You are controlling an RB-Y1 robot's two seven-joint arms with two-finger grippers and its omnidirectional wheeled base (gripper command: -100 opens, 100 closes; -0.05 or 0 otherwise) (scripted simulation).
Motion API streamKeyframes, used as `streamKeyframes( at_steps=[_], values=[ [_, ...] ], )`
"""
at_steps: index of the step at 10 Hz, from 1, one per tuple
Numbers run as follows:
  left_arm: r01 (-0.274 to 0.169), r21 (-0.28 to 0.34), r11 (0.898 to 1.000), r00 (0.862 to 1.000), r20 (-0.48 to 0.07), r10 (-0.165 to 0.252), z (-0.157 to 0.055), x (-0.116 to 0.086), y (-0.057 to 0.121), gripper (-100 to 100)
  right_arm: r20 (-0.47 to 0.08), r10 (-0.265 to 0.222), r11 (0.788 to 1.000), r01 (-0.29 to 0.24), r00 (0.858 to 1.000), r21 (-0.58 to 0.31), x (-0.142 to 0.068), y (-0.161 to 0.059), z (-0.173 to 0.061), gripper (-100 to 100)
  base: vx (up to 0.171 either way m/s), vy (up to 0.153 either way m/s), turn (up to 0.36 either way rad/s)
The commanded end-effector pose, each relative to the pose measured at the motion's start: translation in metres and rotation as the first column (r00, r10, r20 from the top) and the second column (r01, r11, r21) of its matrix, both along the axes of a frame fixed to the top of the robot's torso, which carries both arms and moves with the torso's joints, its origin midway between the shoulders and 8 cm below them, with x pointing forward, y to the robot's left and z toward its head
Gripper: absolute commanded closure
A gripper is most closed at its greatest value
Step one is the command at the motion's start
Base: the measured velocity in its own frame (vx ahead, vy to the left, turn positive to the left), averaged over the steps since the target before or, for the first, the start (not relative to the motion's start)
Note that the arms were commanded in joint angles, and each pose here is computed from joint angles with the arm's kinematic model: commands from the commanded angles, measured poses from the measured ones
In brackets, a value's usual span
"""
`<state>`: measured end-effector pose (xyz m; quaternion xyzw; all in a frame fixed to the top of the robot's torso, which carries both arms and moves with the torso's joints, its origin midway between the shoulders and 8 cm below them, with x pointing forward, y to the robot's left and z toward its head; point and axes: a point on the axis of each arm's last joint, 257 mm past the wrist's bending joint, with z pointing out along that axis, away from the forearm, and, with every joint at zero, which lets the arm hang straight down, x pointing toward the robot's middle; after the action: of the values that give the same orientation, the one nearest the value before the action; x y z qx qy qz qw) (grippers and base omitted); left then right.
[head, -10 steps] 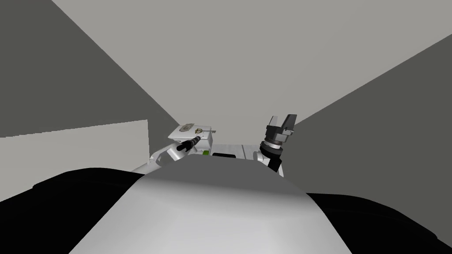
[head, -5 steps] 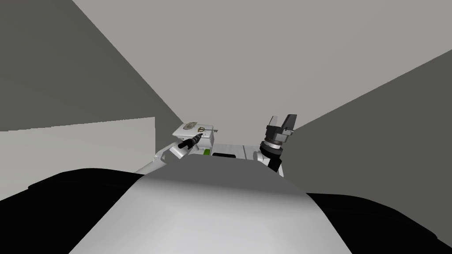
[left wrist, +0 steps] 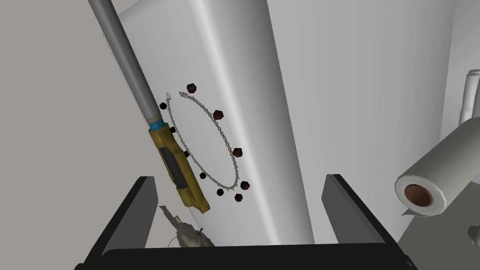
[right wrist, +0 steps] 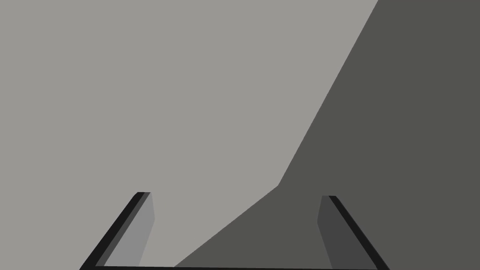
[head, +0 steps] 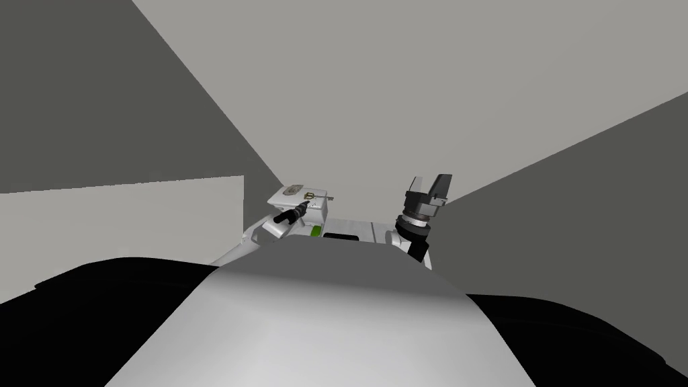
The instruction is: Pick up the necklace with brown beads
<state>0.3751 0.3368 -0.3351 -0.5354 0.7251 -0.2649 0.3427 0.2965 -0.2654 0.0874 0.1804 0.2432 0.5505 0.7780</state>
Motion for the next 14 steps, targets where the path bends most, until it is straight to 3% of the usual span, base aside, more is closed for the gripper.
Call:
streamKeyframes(
  at_steps=[1,4,8,9,10,11,13,14],
  values=[
    [-0.030,-0.047,0.998,0.999,0.014,0.031,0.001,0.006,-0.002,-100,0.000,0.000,1.000,0.000,1.000,0.000,0.000,0.000,0.000,0,-0.016,0.002,0.074],
    [-0.091,-0.150,0.984,0.994,0.037,0.098,0.003,0.020,-0.007,-100,0.000,0.000,1.000,0.000,1.000,0.000,0.000,0.000,0.000,0,-0.018,0.001,0.087],
    [-0.151,-0.265,0.952,0.984,0.053,0.171,0.005,0.034,-0.013,-100,0.000,0.000,1.000,0.000,1.000,0.000,0.000,0.000,0.000,0,-0.009,-0.001,0.074],
    [-0.142,-0.247,0.959,0.986,0.051,0.159,0.005,0.032,-0.012,-100,0.000,0.000,1.000,0.000,1.000,0.000,0.000,0.000,0.000,0,-0.001,-0.002,0.011],
    [-0.144,-0.251,0.957,0.985,0.052,0.162,0.005,0.032,-0.012,0,0.000,0.000,1.000,0.000,1.000,0.000,0.000,0.000,0.000,0,0.000,0.000,0.000],
    [-0.126,-0.271,0.954,0.988,0.052,0.146,0.000,0.045,-0.023,-100,0.000,0.000,1.000,0.000,1.000,0.000,0.000,0.000,0.000,0,-0.053,0.001,0.022],
    [-0.140,-0.260,0.955,0.986,0.048,0.158,-0.005,0.053,-0.015,-100,0.000,0.000,1.000,0.000,1.000,0.000,0.000,0.000,0.000,0,-0.052,0.000,0.001],
    [-0.116,-0.283,0.952,0.989,0.053,0.136,-0.006,0.065,-0.030,-100,0.000,0.000,1.000,0.000,1.000,0.000,0.000,0.000,0.000,0,-0.076,-0.002,0.044]
  ],
)
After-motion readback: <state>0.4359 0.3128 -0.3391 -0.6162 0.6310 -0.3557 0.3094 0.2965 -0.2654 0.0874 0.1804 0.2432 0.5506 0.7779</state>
